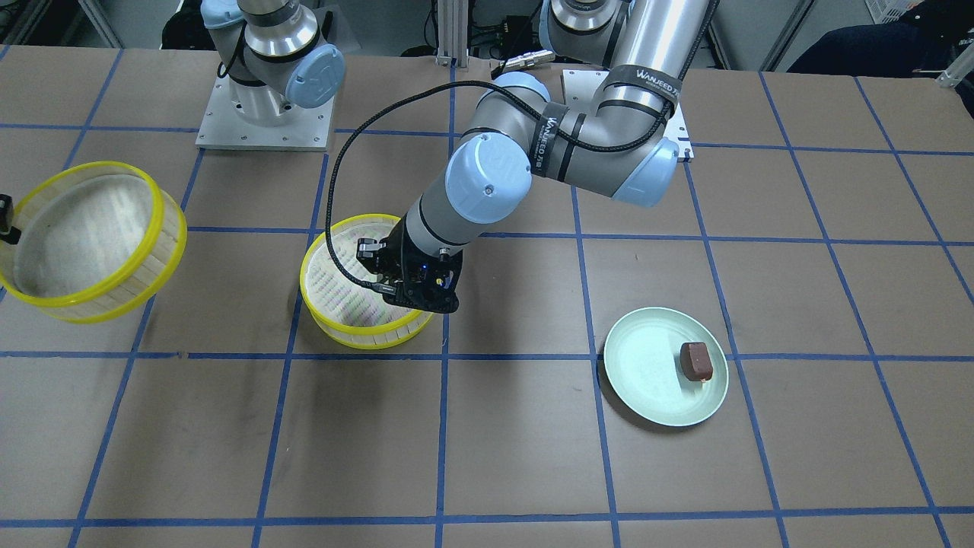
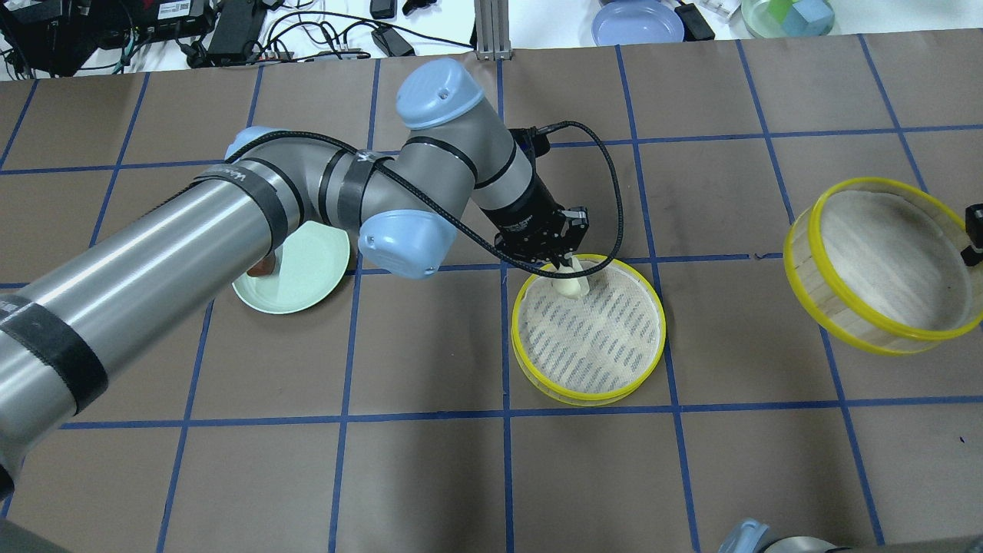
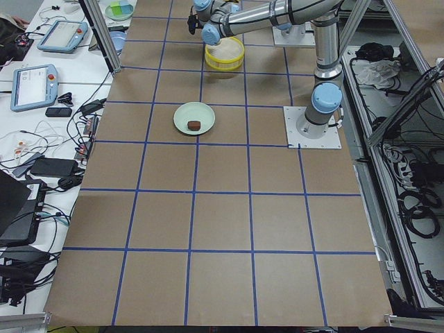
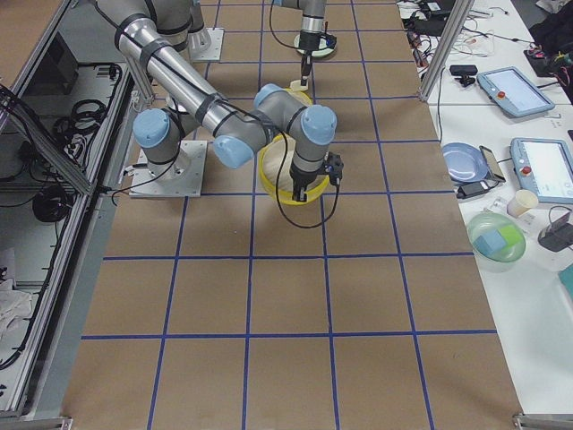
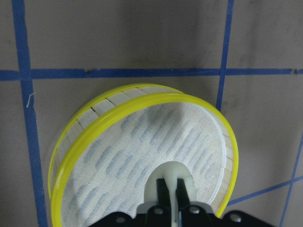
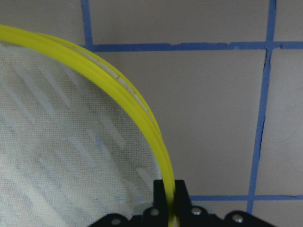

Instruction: Stack buns with steamer

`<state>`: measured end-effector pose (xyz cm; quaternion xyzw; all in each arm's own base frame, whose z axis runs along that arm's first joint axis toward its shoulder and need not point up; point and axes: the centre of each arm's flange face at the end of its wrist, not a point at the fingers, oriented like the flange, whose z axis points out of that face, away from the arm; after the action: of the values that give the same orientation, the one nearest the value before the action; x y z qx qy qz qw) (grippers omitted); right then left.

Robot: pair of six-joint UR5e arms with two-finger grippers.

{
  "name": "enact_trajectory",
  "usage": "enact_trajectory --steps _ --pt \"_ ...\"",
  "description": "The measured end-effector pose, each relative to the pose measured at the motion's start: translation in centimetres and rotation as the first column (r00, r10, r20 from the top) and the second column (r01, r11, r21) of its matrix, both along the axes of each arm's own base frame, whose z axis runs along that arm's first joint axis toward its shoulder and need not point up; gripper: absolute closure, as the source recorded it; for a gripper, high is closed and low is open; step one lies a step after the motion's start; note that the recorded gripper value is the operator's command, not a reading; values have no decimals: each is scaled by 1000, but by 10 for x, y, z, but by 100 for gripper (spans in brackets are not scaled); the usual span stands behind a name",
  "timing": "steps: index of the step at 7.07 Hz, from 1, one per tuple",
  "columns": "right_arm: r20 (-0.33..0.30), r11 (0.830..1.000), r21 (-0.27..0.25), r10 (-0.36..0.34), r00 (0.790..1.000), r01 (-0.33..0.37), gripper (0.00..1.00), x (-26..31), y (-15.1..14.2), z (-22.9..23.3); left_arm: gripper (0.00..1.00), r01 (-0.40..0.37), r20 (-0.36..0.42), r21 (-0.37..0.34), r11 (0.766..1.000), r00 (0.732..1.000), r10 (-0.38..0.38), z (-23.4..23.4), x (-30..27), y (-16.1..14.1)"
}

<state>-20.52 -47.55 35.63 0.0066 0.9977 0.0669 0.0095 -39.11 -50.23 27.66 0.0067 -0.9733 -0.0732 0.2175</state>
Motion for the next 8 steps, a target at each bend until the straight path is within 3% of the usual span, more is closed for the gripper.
enact_trajectory --steps 2,3,4,5,8 --pt "-41 999 29 -25 999 26 100 51 5 16 96 12 101 10 1000 995 -13 -23 5 10" --pt "-53 999 33 -37 998 38 100 68 8 19 28 12 156 27 1000 988 -16 -36 11 14" --pt "-61 998 34 -50 997 52 100 85 12 21 5 7 181 45 999 983 -15 -46 14 16" --pt "-72 998 35 -57 996 60 100 104 13 21 0 -6 188 53 999 982 -4 -49 14 17" --pt "-95 996 31 -82 992 85 100 133 13 23 0 -46 168 43 998 985 39 -34 10 16"
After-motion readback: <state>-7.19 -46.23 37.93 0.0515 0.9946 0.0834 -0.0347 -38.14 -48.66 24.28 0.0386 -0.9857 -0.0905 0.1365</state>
